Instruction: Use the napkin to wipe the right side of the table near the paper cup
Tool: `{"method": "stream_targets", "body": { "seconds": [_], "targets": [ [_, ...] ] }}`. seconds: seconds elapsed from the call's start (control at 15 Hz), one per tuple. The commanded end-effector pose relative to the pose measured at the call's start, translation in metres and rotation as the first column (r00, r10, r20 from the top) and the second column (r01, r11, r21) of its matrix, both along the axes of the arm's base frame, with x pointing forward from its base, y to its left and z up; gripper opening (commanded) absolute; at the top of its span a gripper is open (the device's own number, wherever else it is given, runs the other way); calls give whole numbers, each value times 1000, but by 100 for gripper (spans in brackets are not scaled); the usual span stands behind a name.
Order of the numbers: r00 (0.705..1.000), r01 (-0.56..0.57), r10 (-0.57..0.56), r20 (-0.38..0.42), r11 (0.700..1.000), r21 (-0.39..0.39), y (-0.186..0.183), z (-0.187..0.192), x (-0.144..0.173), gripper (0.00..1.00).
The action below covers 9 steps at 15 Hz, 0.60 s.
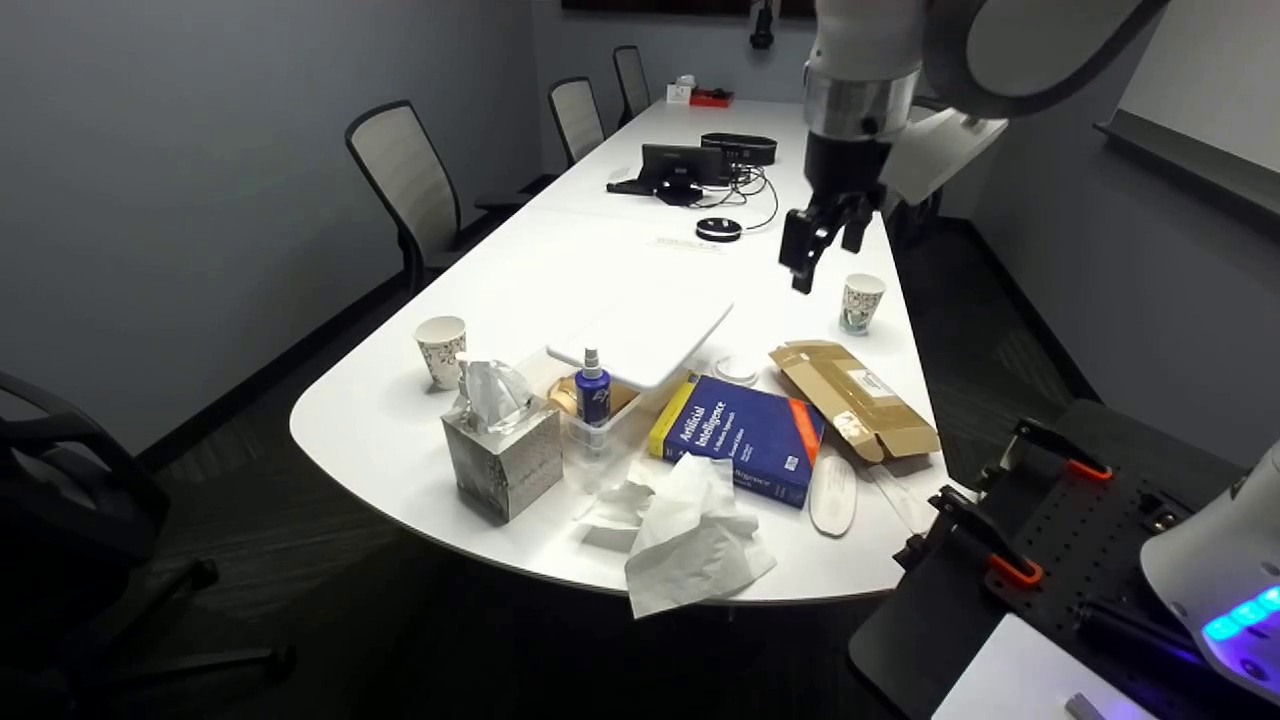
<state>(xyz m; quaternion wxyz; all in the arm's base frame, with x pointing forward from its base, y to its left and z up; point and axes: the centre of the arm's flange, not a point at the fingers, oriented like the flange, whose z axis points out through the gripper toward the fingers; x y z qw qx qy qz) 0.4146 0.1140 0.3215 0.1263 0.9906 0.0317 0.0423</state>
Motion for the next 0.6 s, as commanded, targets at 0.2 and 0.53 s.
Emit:
{"method": "stream_targets", "body": {
  "seconds": [0.2, 0.53],
  "targets": [
    [999, 51, -48, -17, 980, 192, 101, -124, 37, 100],
    [988, 140, -125, -90, 972, 187, 145, -223, 30, 100]
  ]
}}
